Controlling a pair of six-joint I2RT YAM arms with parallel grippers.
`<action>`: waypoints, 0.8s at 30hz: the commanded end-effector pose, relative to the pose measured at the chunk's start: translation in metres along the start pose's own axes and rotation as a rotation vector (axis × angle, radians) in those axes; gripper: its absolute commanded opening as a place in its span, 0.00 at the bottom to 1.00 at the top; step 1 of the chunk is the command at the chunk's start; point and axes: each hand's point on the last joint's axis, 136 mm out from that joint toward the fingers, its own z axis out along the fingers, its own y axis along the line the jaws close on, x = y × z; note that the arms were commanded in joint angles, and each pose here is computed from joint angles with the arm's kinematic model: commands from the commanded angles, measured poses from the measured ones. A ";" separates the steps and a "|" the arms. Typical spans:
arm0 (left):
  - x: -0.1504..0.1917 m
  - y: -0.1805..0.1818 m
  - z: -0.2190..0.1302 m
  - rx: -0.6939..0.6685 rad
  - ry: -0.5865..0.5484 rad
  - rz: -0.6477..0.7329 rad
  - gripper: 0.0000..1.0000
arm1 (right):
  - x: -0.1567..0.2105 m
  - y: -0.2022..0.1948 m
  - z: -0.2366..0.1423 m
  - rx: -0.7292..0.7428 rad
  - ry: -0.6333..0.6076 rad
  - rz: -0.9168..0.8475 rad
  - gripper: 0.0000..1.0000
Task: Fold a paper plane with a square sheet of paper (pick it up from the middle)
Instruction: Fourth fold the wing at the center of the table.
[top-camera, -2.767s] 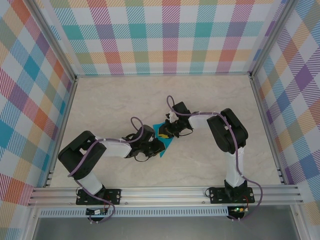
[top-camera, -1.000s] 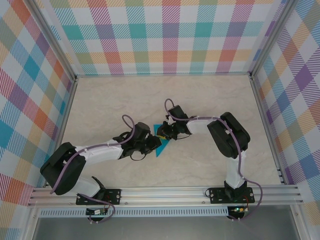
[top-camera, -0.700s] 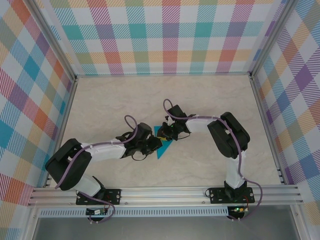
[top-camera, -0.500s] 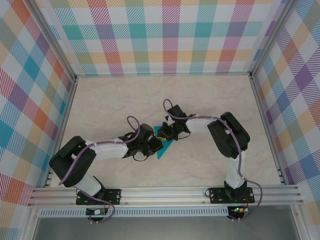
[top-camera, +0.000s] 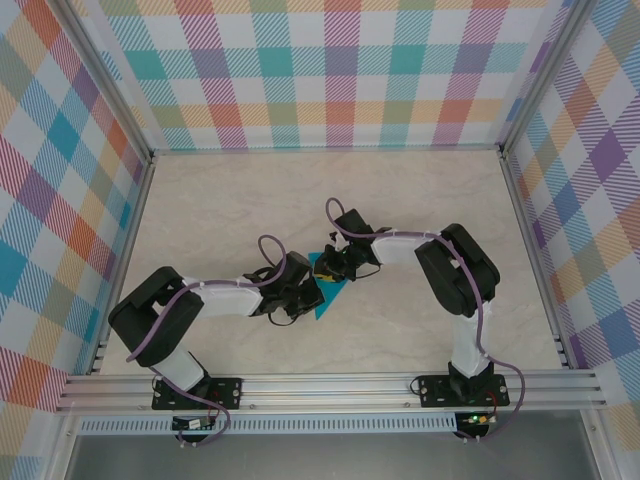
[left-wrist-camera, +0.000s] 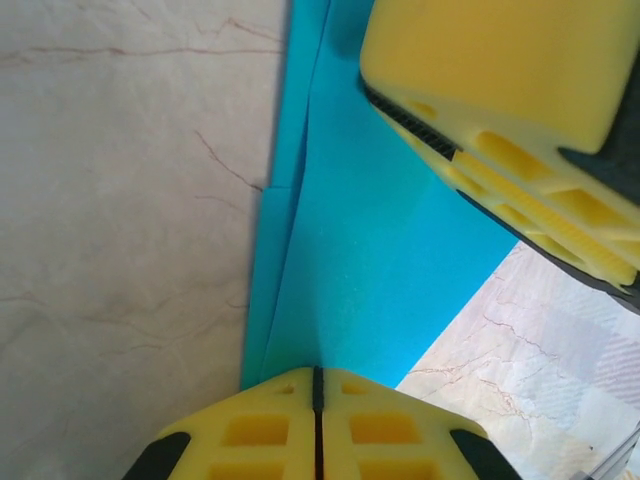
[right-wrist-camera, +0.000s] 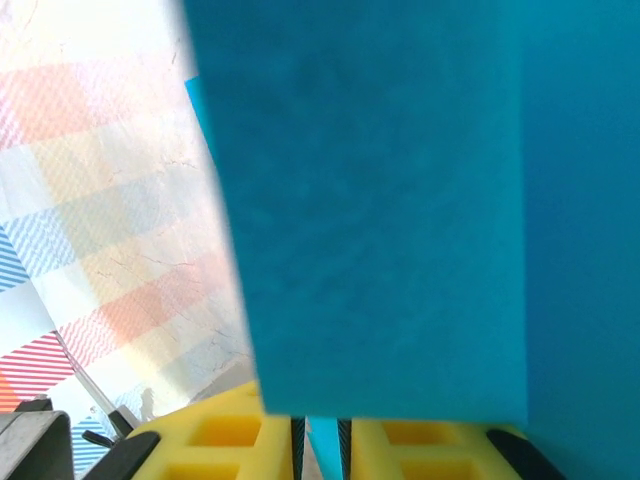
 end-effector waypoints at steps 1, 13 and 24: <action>0.020 0.051 0.000 -0.161 0.042 0.011 0.06 | 0.014 -0.024 -0.007 0.078 0.072 0.036 0.20; 0.036 0.066 0.003 -0.196 0.110 0.070 0.04 | 0.010 0.026 -0.050 -0.117 0.038 -0.147 0.16; 0.035 0.070 0.005 -0.216 0.110 0.069 0.04 | 0.020 0.013 -0.012 -0.115 0.117 -0.122 0.06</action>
